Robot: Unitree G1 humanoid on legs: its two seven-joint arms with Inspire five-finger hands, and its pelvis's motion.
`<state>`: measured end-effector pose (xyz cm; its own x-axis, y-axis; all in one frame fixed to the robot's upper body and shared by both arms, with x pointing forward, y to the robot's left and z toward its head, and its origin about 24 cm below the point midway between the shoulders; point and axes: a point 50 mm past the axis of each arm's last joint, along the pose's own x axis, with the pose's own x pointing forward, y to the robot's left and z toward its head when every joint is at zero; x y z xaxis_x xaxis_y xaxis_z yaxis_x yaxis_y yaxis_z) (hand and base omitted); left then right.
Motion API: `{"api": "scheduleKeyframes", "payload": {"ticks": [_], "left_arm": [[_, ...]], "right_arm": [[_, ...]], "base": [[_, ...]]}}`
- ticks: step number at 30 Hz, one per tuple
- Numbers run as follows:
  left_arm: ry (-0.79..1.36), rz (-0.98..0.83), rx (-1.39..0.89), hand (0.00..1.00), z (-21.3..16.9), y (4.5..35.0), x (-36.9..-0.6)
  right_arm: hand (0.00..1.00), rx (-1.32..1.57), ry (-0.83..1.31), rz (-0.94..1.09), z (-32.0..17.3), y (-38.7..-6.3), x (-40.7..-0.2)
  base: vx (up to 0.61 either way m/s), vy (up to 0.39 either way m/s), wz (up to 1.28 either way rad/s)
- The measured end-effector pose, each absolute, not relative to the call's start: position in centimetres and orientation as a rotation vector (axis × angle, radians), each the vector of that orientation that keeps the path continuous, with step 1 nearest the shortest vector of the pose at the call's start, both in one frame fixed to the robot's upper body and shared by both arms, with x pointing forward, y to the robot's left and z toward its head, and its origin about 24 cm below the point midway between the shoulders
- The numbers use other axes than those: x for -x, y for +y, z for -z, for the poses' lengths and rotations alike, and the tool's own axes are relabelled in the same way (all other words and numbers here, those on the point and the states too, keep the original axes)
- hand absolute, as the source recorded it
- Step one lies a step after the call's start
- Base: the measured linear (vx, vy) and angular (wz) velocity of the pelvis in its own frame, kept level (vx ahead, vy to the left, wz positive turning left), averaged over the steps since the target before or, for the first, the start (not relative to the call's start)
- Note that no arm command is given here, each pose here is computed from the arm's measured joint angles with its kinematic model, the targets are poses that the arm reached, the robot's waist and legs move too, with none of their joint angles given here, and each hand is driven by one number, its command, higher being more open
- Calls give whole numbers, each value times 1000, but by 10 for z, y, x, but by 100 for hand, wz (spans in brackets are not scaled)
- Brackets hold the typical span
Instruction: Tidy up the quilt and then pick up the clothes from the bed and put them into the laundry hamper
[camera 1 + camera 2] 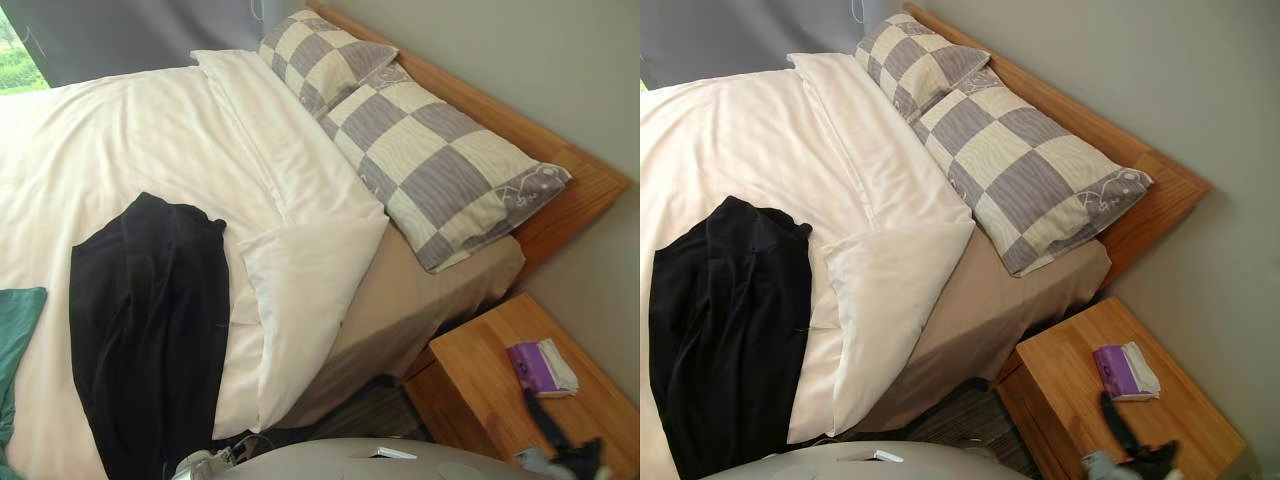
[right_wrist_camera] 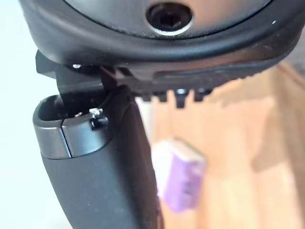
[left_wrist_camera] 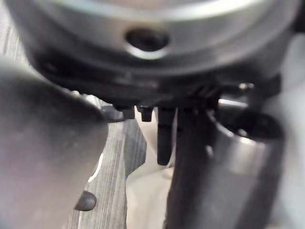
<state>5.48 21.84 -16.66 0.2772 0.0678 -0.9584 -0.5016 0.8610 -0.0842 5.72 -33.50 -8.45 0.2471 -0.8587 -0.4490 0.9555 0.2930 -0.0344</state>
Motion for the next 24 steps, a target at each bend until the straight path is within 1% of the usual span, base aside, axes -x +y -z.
{"api": "scheduleKeyframes", "payload": {"ticks": [1, 2, 5, 8, 11, 13, 14, 16, 17, 19, 20, 22, 24], "left_arm": [[1241, -400, 412, 100, 167, 219, -54], [1241, -403, 415, 100, 166, 219, -53], [1241, -411, 423, 100, 167, 219, -52], [1245, -418, 428, 100, 167, 220, -49], [1249, -414, 423, 100, 167, 219, -49], [1258, -400, 408, 100, 167, 219, -50], [1264, -395, 401, 100, 167, 219, -50], [1283, -376, 374, 100, 167, 218, -53], [1283, -371, 367, 100, 167, 217, -55], [1281, -361, 351, 100, 166, 216, -63], [1284, -360, 346, 100, 166, 215, -64], [1304, -348, 315, 100, 167, 213, -66], [1315, -346, 298, 100, 167, 212, -69]], "right_arm": [[100, -254, 378, 1265, 76, -343, -61], [100, -220, 278, 1288, 55, -359, -67], [100, -144, 128, 1290, 22, -379, -81], [100, -98, 15, 1239, -4, -383, -100], [100, 35, -103, 1086, -45, -381, -133], [100, 144, -161, 914, -76, -375, -166], [100, 167, -167, 872, -82, -373, -174], [100, 211, -186, 720, -99, -359, -205], [100, 224, -186, 683, -101, -354, -213], [100, 251, -178, 538, -108, -334, -239], [100, 254, -173, 502, -108, -328, -245], [100, 292, -147, 357, -107, -306, -261], [100, 311, -132, 281, -106, -294, -269]], "base": [[-88, -75, -6], [-58, -69, -4], [-42, -69, 0], [-19, -45, 2], [-2, -22, 5], [3, -41, 17], [-15, -43, 19], [-7, -54, 24], [4, -57, 24], [5, -62, 23], [6, -63, 21], [10, -56, 18], [6, -33, 16]]}}
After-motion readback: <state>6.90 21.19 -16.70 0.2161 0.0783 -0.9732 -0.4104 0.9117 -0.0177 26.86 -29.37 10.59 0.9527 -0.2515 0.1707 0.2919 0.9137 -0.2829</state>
